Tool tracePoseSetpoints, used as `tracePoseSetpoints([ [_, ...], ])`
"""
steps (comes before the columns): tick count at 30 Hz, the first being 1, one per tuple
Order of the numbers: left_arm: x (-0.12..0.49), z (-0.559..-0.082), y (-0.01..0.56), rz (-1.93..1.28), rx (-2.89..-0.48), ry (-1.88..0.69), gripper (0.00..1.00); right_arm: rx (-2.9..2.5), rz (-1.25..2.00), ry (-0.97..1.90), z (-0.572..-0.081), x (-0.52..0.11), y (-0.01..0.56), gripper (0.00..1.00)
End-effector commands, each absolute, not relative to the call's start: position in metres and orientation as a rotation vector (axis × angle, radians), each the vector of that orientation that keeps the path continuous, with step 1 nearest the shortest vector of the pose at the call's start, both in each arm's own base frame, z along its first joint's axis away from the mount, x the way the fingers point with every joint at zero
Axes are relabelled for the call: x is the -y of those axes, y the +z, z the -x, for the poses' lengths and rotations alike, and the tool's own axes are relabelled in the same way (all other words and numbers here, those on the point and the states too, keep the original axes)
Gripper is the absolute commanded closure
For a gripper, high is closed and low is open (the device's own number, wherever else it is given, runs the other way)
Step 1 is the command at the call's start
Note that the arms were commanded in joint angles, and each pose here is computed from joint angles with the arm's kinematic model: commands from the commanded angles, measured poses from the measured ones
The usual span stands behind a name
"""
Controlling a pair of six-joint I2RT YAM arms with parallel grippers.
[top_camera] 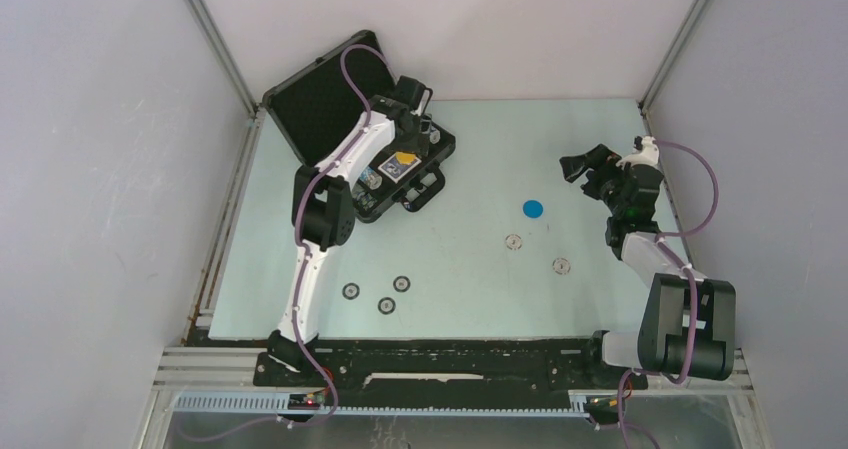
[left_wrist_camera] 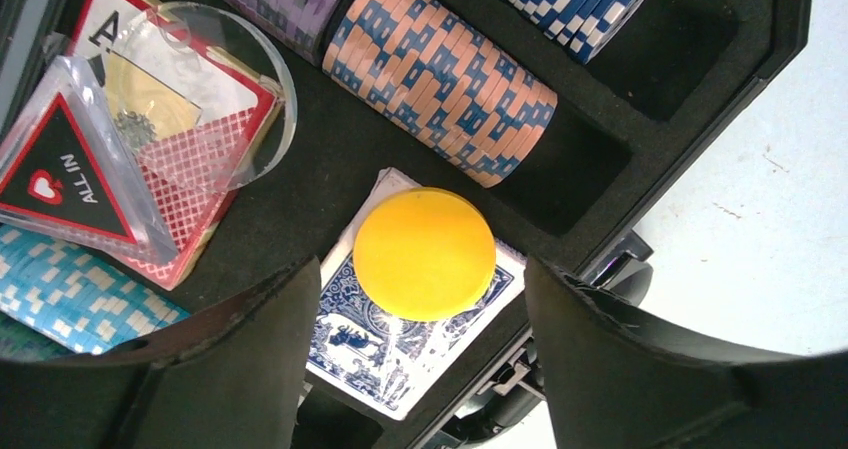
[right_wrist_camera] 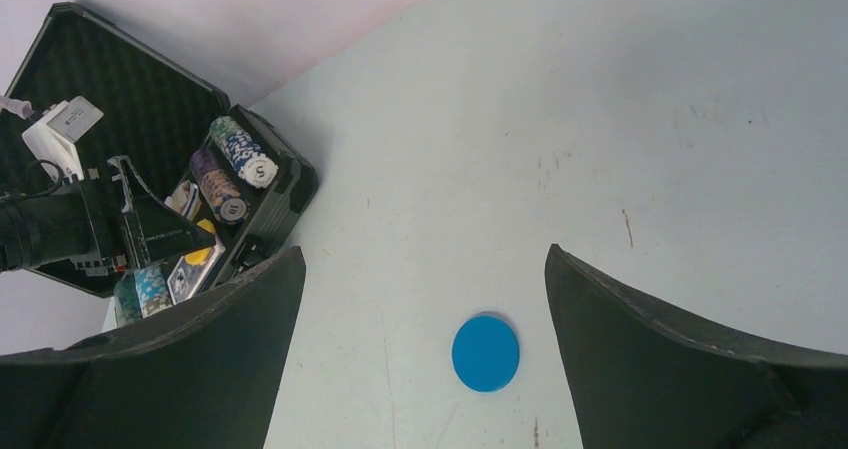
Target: Pack up texas hold em set
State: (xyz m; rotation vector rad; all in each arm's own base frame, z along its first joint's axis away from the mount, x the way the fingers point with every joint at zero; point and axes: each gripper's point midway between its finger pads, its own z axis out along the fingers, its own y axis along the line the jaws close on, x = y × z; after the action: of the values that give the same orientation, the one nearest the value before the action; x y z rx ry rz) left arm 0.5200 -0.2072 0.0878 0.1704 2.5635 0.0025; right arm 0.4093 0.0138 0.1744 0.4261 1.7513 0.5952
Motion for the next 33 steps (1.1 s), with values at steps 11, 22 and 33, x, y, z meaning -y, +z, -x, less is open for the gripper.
tracePoseSetpoints([
  [11, 0.248, -0.425, 0.285, -0.318, -2.251, -0.173, 0.09, -1.764, -0.423, 0.616, -0.422, -0.02, 0.177, 0.0],
  [22, 0.248, -0.321, 0.338, -0.507, -2.1, -0.28, 0.07, -1.881, -0.652, 0.795, -0.41, -0.04, 0.124, 0.02],
  [33, 0.264, -0.293, 0.315, -0.602, -2.015, -0.138, 0.03, -1.934, -0.774, 1.012, -0.407, -0.06, 0.088, 0.0],
])
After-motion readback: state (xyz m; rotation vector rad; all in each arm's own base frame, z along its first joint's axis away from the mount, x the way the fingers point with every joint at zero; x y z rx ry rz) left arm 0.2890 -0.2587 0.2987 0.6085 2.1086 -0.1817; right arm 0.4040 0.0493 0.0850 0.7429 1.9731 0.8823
